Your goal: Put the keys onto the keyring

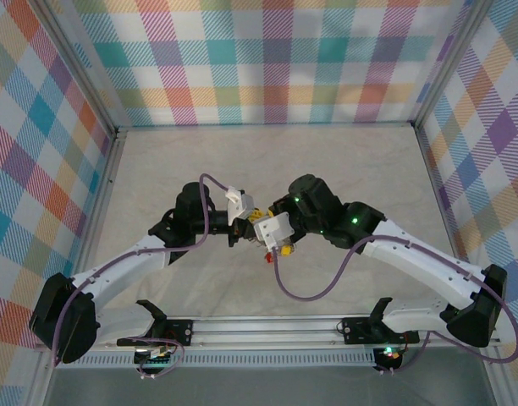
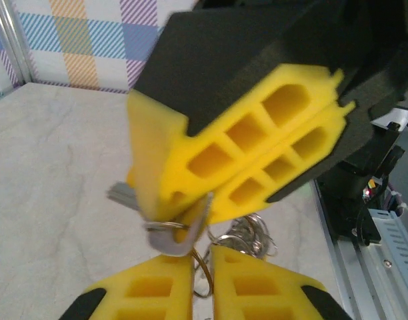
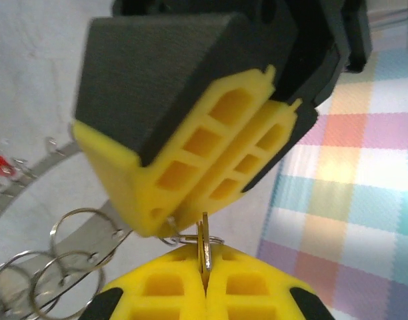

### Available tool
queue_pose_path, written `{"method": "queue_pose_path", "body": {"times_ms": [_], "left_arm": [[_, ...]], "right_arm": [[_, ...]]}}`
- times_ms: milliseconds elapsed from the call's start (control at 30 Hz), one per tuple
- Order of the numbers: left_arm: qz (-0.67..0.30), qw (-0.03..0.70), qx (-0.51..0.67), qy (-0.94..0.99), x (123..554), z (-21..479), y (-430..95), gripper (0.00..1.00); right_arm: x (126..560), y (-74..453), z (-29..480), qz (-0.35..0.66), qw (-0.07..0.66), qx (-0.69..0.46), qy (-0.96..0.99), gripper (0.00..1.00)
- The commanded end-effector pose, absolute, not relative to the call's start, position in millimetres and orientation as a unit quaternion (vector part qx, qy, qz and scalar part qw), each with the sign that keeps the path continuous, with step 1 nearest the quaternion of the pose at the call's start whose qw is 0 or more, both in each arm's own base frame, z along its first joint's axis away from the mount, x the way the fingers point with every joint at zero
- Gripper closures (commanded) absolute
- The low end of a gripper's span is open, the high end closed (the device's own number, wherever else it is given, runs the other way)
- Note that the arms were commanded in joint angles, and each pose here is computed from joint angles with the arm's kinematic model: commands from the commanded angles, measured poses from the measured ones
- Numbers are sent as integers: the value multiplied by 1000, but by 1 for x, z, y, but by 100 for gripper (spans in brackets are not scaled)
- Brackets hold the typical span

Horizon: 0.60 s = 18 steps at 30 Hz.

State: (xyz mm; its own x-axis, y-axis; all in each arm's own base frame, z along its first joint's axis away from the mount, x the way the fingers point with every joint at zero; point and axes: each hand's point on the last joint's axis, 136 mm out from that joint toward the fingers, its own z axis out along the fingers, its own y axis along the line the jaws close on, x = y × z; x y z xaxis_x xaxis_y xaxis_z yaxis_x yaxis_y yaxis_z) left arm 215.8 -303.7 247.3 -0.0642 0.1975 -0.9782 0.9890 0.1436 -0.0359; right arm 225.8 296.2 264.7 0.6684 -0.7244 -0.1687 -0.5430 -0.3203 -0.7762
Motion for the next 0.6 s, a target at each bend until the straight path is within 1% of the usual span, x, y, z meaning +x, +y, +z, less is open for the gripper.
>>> {"method": "queue_pose_path", "body": {"times_ms": [0, 67, 133, 167, 200, 367, 567], "left_arm": [[-428, 495, 507, 561, 204, 268, -301, 81], [-421, 502, 504, 563, 205, 268, -297, 77], [-410, 512, 496, 568, 207, 270, -291, 67], [-407, 516, 492, 571, 208, 271, -289, 35], [-403, 521, 488, 573, 208, 272, -286, 0], [-385, 540, 471, 581, 213, 278, -273, 0], [-361, 577, 434, 591, 221, 289, -254, 0]], "right_arm": [[242, 305, 290, -174, 463, -801, 336, 100], [245, 302, 289, -196, 458, -805, 322, 100], [248, 302, 287, -217, 455, -808, 304, 100], [249, 302, 286, -224, 455, -810, 294, 100], [250, 303, 286, -230, 456, -811, 283, 100], [249, 306, 290, -226, 474, -806, 273, 100], [247, 298, 306, -183, 505, -784, 310, 100]]}}
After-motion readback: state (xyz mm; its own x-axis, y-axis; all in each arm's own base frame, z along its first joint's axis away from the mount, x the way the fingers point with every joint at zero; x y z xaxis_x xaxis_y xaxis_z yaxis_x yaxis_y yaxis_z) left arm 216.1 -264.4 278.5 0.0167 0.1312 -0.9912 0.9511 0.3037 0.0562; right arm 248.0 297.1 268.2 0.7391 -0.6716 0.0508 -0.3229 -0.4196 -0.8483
